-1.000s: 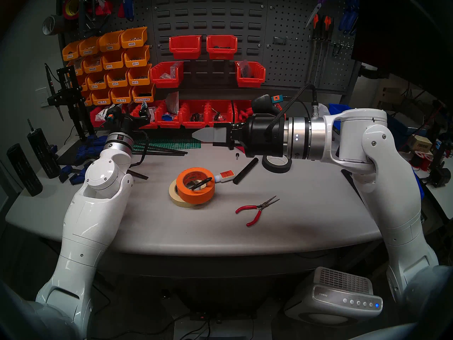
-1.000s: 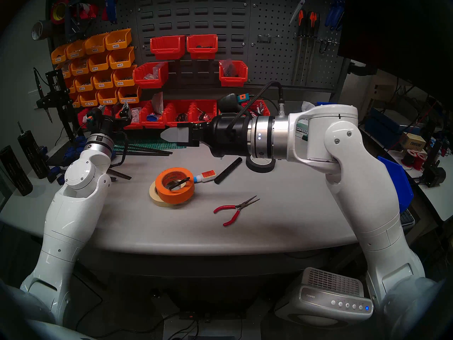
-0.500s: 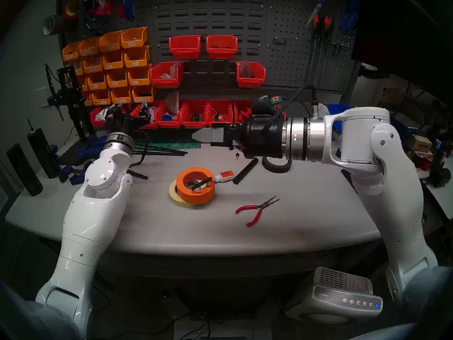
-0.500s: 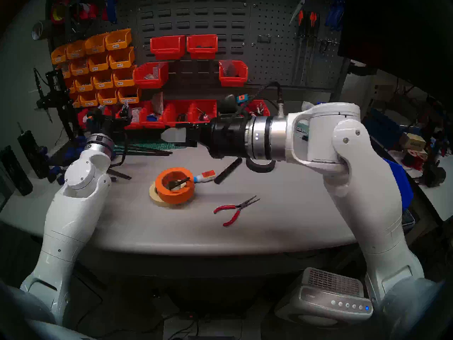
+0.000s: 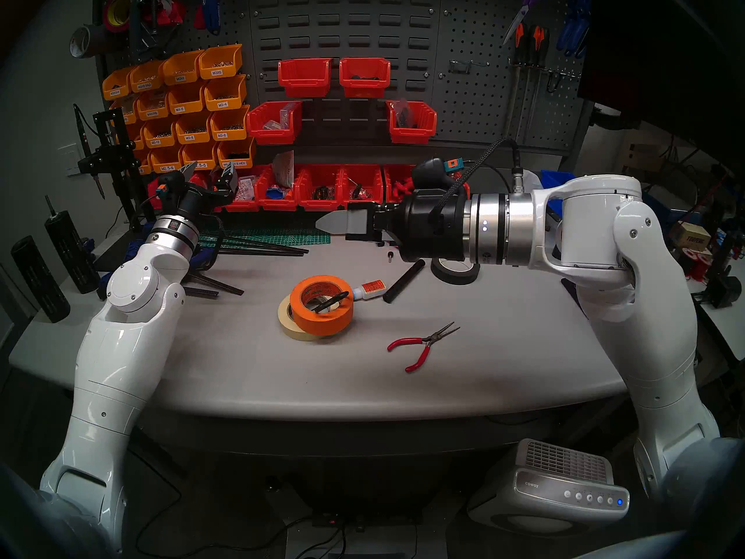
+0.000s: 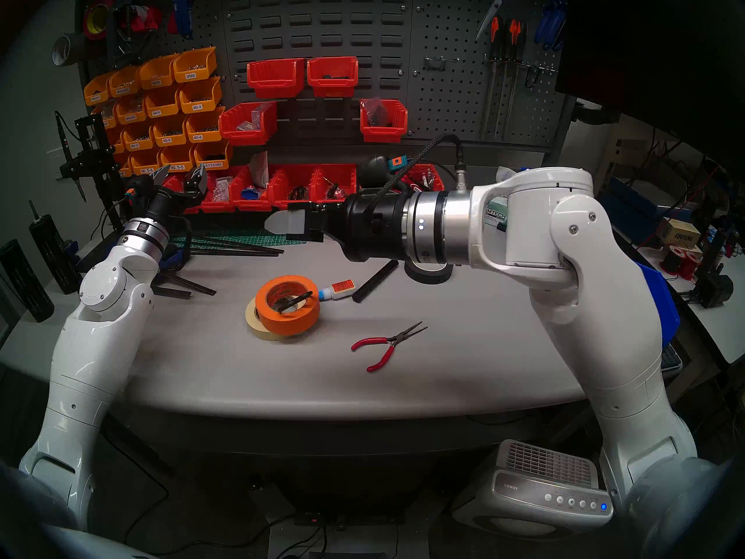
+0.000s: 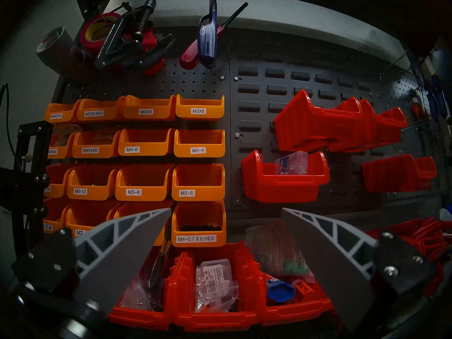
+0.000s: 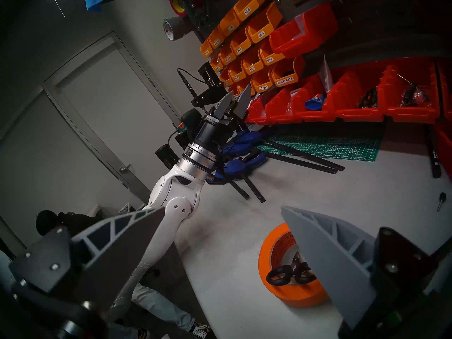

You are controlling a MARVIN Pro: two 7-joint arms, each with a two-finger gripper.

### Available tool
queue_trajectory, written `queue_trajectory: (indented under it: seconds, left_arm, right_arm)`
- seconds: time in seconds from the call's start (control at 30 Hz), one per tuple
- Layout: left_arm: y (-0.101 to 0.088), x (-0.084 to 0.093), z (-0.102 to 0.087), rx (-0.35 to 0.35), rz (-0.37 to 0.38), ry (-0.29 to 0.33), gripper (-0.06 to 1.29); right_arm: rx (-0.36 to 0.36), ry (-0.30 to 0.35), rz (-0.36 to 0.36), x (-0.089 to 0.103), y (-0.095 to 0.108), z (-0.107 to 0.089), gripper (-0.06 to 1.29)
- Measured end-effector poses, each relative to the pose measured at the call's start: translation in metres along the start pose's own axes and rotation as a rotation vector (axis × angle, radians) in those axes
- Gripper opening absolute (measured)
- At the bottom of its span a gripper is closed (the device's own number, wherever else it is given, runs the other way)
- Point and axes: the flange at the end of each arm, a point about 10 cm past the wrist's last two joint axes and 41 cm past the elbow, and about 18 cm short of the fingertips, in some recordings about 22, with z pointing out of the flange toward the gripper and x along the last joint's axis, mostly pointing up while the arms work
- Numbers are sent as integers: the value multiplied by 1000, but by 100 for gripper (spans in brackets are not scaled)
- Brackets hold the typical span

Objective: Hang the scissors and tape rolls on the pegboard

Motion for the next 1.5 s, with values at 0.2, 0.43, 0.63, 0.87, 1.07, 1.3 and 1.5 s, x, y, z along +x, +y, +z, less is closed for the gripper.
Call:
queue_trajectory:
  seconds: [0.2,0.43,0.63,0.87,1.07,1.3,1.5]
  left_arm:
    - [-10,8,-7,-63,24,6,124]
    - [-13,10,-15,-77,30,8,123]
    - [-14,11,-16,-83,31,11,123]
    - [-14,12,-17,-86,31,11,123]
    - [-14,12,-17,-89,31,11,123]
    - [-14,12,-18,-89,31,11,123]
    - [-14,12,-18,-86,31,12,123]
  right_arm:
    - [-3,-2,6,0,-1,0,124]
    - [-4,-4,14,0,-1,0,124]
    - [1,-5,19,0,-2,0,124]
    - [6,-6,21,0,-3,0,124]
    - [8,-6,23,0,-3,0,124]
    - [8,-6,24,0,-3,0,124]
    - [8,-6,24,0,-3,0,124]
